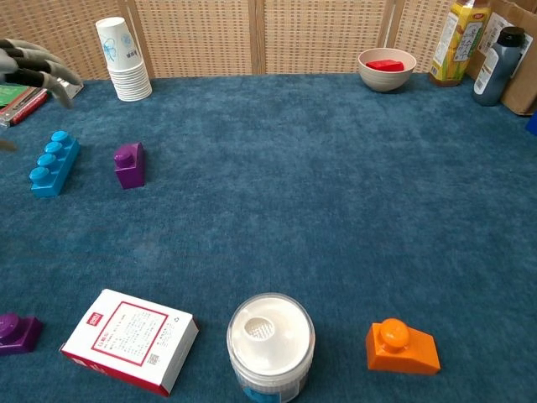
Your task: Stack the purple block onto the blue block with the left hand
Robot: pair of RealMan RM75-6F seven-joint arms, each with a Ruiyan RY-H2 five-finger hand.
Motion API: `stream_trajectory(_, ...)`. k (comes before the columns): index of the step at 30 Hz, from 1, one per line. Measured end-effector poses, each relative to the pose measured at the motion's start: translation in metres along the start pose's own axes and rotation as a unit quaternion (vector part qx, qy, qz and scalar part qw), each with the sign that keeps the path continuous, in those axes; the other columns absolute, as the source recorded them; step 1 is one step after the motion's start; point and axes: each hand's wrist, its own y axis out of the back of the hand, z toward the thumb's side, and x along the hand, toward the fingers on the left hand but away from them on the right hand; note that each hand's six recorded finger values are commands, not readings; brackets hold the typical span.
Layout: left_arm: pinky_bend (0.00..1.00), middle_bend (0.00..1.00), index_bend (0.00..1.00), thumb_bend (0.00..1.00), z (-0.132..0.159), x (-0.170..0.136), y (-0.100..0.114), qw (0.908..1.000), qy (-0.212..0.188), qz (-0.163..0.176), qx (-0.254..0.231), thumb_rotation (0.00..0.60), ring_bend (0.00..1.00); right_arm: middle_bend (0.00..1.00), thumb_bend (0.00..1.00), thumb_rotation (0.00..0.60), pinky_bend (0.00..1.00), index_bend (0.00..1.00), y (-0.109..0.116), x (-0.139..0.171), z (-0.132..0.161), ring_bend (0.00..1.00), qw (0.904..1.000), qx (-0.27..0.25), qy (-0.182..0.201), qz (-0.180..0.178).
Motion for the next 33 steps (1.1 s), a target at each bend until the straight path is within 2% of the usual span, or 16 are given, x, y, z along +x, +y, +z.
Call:
stream_trajectory(13, 0.0, 0.1, 0.31, 0.27, 0.019, 0.053, -0.011, 0.999, -0.046, -0.004, -0.001, 0.6, 0.04, 0.14, 0.29, 0.6, 0.0, 0.38, 0.006, 0.002, -0.004, 0.0, 0.9997, 0.009, -0.021, -0.013)
stream_trajectory(23, 0.0, 0.11, 0.32, 0.27, 0.04, 0.087, -0.019, 0.9976, -0.068, -0.009, 0.0, 0.6, 0.03, 0.14, 0.29, 0.6, 0.0, 0.38, 0.013, 0.008, -0.011, 0.0, 0.999, 0.012, -0.037, -0.022)
stream_trajectory(33, 0.0, 0.12, 0.45, 0.27, 0.055, 0.108, -0.022, 0.9968, -0.079, -0.011, -0.002, 0.6, 0.04, 0.14, 0.29, 0.6, 0.0, 0.38, 0.02, 0.013, -0.016, 0.0, 0.9984, 0.015, -0.046, -0.029)
